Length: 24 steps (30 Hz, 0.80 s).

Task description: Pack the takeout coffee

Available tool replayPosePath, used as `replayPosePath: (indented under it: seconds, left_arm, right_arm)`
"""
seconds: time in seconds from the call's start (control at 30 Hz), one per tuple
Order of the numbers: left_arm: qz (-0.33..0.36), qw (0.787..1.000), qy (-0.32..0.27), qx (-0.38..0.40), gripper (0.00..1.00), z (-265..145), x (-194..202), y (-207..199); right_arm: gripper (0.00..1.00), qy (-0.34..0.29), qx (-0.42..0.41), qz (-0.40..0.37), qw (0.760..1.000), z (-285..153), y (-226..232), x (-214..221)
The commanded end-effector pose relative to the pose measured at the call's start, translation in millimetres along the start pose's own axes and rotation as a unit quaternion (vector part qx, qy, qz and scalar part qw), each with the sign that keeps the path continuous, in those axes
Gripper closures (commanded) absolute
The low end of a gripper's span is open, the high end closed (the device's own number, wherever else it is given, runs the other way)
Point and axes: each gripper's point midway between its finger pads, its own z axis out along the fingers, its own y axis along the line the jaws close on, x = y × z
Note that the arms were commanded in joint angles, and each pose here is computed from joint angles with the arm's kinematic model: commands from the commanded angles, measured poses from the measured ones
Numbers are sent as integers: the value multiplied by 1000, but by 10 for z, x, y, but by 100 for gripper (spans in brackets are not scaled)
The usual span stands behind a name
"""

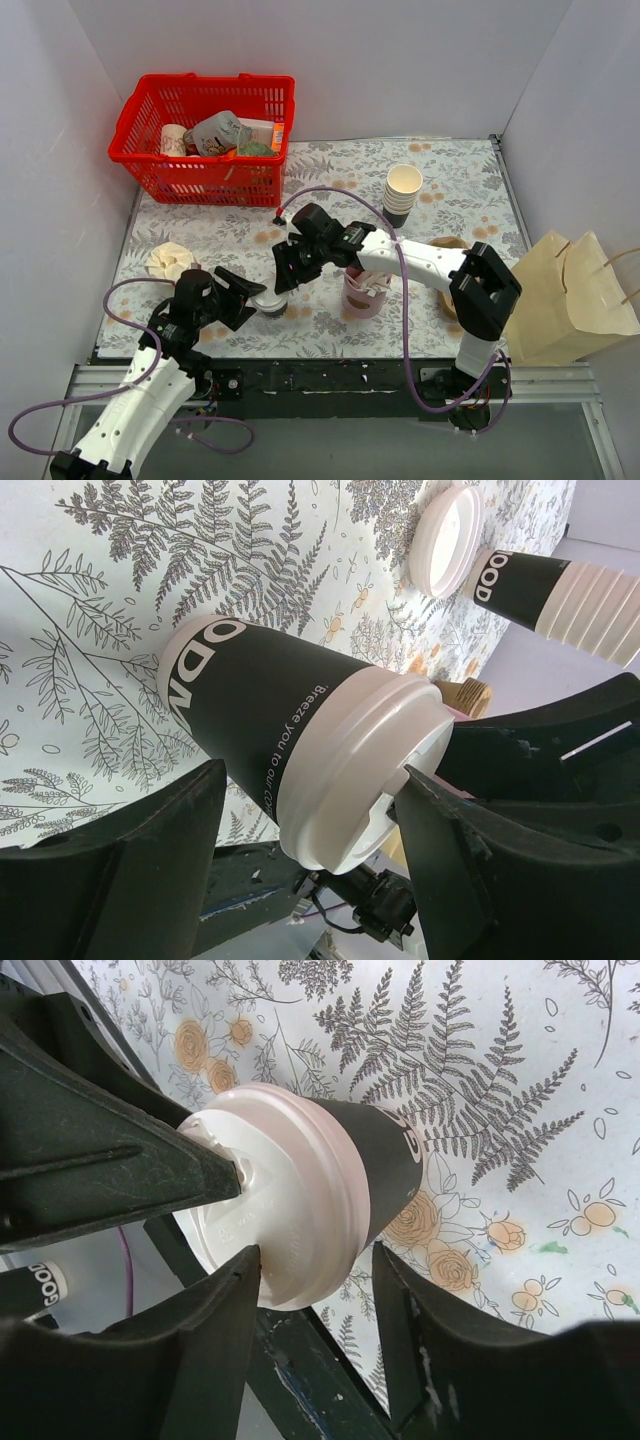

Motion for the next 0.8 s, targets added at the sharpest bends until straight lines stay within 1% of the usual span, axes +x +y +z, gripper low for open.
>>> replayPosePath:
  seconds: [0.0,0.03,0.1,0.13,0.2,0.23,0.3,0.33,0.37,0.43,0.6,0.7,0.77]
  left_arm:
    - [-7,999,0,-31,34,49,14,219]
    - [-6,999,2,-31,34,52,20,225]
    - [-8,999,3,-34,34,56,23,243]
    - [-8,999,3,-35,34,61,25,257]
    - [-10,999,2,-38,35,63,25,269]
    - [-10,999,2,-38,35,65,25,268]
    - [-12,999,3,-41,36,72,27,284]
    - [-12,999,2,-41,37,75,24,283]
    - [-14,999,4,-43,37,76,31,290]
    - [-17,998,6,-52,41,84,37,325]
    - [-29,996,15,-80,49,86,68,413]
    - [-31,995,17,-89,50,91,80,454]
    - [-35,995,23,-92,50,91,102,468]
  right_arm:
    - [47,-11,14,13,1000,-13,-60,33]
    - [52,-9,17,18,1000,-4,-86,71]
    - [55,-7,23,24,999,11,-129,114]
    - [59,1,28,30,999,32,-170,179]
    - [62,1,28,33,999,48,-191,211]
    - [67,3,29,34,999,57,-203,238]
    - [68,6,37,38,999,73,-272,303]
    - [74,4,43,42,998,77,-303,315]
    - [78,9,49,46,998,89,-360,368]
    - [82,10,53,62,997,86,-416,380]
    - [84,26,94,101,990,75,-588,486]
    - [97,32,101,114,988,96,-629,556]
    - [99,38,101,122,987,127,-656,614]
